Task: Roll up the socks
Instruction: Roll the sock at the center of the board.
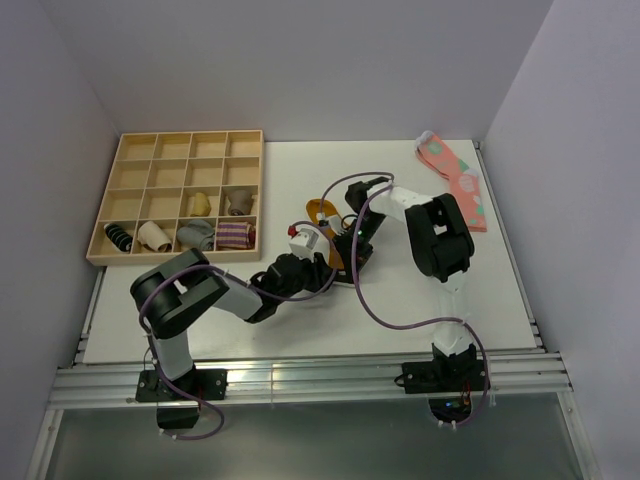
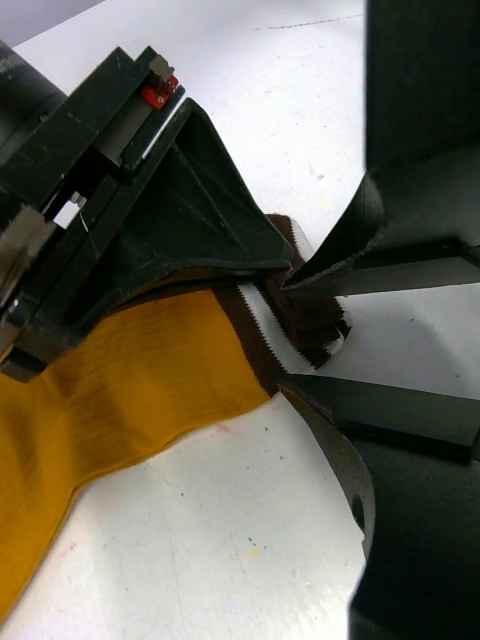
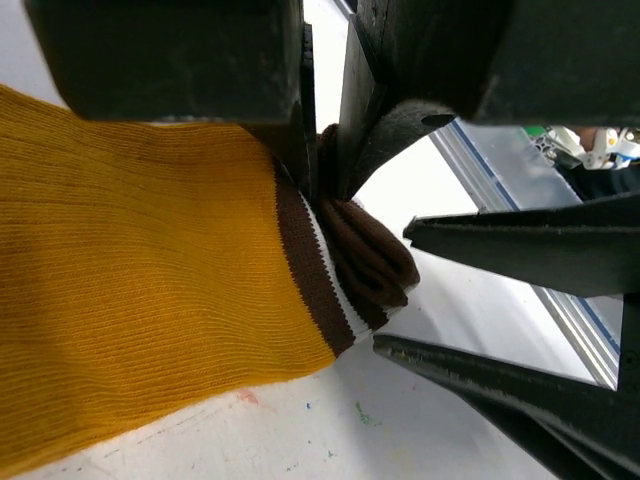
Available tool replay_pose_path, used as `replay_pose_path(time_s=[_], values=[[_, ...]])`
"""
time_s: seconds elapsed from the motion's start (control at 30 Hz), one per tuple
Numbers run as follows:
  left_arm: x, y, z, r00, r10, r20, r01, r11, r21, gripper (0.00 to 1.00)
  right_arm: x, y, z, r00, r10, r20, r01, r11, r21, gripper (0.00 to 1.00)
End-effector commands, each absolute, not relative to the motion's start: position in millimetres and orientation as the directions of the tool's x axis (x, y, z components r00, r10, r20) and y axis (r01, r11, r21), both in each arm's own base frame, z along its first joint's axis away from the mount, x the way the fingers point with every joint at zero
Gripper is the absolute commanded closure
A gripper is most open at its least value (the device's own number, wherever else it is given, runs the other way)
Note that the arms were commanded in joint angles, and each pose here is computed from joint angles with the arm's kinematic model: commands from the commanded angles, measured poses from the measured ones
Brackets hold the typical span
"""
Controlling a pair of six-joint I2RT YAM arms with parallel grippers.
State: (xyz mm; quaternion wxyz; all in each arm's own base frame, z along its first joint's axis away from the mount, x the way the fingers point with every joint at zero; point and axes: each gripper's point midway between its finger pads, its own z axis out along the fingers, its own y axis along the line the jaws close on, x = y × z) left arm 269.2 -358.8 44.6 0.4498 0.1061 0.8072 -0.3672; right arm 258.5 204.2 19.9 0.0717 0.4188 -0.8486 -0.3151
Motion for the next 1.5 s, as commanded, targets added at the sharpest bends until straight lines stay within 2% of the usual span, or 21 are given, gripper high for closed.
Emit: replay_pose_path(time_s=[0.0, 0.23, 0.53, 0.6, 0.7, 0.77, 0.93, 1.23, 1.37, 1.47], values=[[270.6, -371.9, 53.7, -0.547, -0.139, -0.826, 0.553, 0.68, -0.481, 0.58, 264.0, 202.3, 21.4, -0.647, -0.752, -0.124, -0.656, 0.467, 0.593, 0.83], [269.8, -374.6, 40.6, -0.565, -0.101, -0.819, 0.554, 0.689, -0.468, 0.61, 265.0, 203.6, 22.3, -0.648, -0.752, -0.123, -0.654, 0.467, 0.595, 0.83], [272.6, -371.8, 25.0, -0.592, -0.089, -0.801, 0.515, 0.722, -0.461, 0.73, 265.4, 204.7, 25.6, -0.646, -0.751, -0.141, -0.663, 0.459, 0.592, 0.82], [274.5, -372.4, 22.7, -0.605, -0.095, -0.79, 0.493, 0.735, -0.466, 0.8, 264.1, 204.4, 25.2, -0.644, -0.75, -0.152, -0.669, 0.456, 0.587, 0.8], [274.6, -370.2, 15.8, -0.635, -0.096, -0.767, 0.447, 0.764, -0.465, 0.94, 265.5, 205.3, 28.2, -0.644, -0.742, -0.187, -0.686, 0.453, 0.569, 0.72], [271.1, -368.4, 7.5, -0.663, -0.085, -0.744, 0.418, 0.782, -0.462, 1.0, 269.9, 207.6, 32.7, -0.646, -0.73, -0.223, -0.701, 0.452, 0.551, 0.64], [267.0, -367.7, -0.5, -0.701, -0.076, -0.709, 0.368, 0.813, -0.451, 1.0, 278.2, 210.1, 44.0, -0.666, -0.687, -0.292, -0.716, 0.478, 0.508, 0.53], [260.0, -365.2, -4.5, -0.749, -0.039, -0.662, 0.339, 0.835, -0.433, 1.0, 323.8, 189.6, 79.4, -0.733, -0.503, -0.458, -0.68, 0.576, 0.454, 0.5], [260.3, -369.4, -1.3, -0.769, -0.029, -0.639, 0.326, 0.841, -0.431, 1.0, 330.8, 172.8, 85.5, -0.698, -0.479, -0.532, -0.704, 0.595, 0.388, 0.5], [255.9, -369.3, -2.9, -0.796, -0.017, -0.605, 0.312, 0.845, -0.434, 1.0, 332.8, 167.5, 97.9, -0.624, -0.489, -0.609, -0.752, 0.588, 0.298, 0.54]])
